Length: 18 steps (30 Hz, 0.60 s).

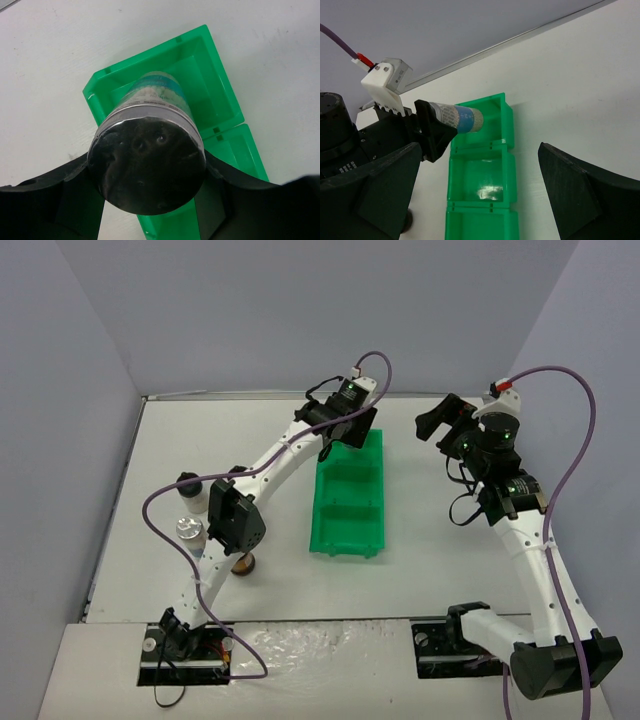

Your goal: Organize the condiment bottles

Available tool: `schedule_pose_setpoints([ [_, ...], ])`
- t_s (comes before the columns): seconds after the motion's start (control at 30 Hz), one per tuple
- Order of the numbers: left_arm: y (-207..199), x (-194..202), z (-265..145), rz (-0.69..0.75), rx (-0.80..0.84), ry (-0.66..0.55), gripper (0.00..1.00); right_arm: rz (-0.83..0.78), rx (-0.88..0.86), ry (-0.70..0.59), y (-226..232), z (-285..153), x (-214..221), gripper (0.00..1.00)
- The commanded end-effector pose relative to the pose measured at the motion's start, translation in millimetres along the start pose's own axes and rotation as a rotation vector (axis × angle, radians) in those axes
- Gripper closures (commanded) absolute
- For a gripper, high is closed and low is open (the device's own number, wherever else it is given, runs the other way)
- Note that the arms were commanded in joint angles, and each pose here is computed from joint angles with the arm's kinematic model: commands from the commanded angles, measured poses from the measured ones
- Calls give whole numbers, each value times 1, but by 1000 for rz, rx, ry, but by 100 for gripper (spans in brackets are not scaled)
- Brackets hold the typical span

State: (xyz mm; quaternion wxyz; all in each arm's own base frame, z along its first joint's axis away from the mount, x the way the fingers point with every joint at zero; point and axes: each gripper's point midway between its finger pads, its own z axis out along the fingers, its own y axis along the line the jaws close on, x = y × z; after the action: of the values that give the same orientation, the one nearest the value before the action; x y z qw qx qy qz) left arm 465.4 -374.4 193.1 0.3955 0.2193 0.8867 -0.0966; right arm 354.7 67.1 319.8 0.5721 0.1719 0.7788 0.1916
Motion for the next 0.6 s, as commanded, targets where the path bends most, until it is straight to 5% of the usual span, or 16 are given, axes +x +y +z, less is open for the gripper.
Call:
schedule_pose_setpoints([
  [0.0,0,-61,-38,-29,29,-196,100,-11,-6,-52,2,-5,-11,0],
  [0.57,-36,-39,-14,28,131,-134,100,-10,9,-27,-4,-1,1,0],
])
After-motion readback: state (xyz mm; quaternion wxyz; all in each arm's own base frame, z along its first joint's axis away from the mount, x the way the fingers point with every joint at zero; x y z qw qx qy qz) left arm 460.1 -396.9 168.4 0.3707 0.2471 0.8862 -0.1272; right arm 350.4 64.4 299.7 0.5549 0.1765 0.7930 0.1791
